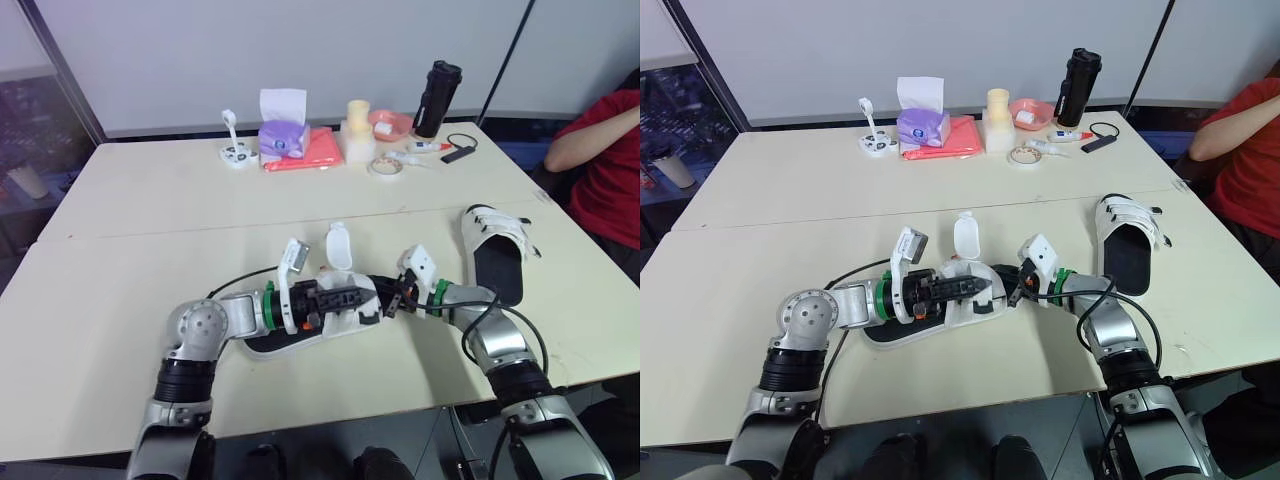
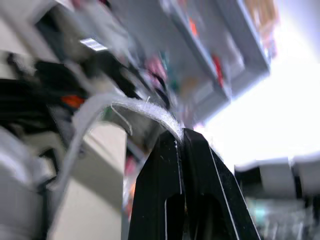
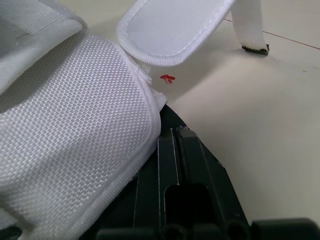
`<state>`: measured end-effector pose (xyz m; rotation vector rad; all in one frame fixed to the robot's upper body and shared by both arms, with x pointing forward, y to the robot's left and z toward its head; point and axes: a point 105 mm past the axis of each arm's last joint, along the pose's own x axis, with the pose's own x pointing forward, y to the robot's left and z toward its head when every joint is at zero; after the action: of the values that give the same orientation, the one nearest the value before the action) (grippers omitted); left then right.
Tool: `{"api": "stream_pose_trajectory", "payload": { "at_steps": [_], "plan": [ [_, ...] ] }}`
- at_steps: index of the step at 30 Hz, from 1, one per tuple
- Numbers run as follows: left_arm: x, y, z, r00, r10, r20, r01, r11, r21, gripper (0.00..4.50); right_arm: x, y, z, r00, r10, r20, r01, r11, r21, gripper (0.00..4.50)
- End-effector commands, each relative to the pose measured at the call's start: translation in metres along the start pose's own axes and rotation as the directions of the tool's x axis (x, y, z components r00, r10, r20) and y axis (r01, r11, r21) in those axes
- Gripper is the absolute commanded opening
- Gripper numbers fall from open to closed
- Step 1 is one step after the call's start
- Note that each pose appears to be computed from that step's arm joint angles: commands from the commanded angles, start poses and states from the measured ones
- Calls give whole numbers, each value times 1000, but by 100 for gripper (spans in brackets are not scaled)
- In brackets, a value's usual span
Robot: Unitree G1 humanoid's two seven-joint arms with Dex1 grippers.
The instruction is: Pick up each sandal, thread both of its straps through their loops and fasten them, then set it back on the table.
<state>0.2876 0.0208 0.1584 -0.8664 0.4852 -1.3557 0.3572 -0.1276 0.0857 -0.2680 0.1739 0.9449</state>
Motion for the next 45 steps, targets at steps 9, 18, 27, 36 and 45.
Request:
{"api": "stream_pose_trajectory", "payload": {
  "at_steps": [9, 18, 27, 36, 45],
  "plan": [
    [-15, -2, 44, 941, 52, 334, 13, 982, -189, 234, 1, 12, -38, 991, 27, -128, -18, 997, 74, 0],
    [-23, -25, 78, 960, 79, 268, -129, 976, 175, 389, 1, 10, -37, 991, 25, -130, -15, 997, 73, 0],
    [5, -3, 72, 916, 392, -88, -138, 513, 847, 389, 3, 8, -37, 992, 20, -128, -11, 997, 74, 0],
    [35, -1, 64, 830, 539, -146, -98, 399, 912, 389, 5, 10, -38, 993, 14, -119, -5, 997, 80, 0],
    [34, 20, 65, 759, 642, -111, -107, 291, 951, 337, 7, 10, -38, 994, 7, -110, 2, 997, 82, 0]
  ]
}}
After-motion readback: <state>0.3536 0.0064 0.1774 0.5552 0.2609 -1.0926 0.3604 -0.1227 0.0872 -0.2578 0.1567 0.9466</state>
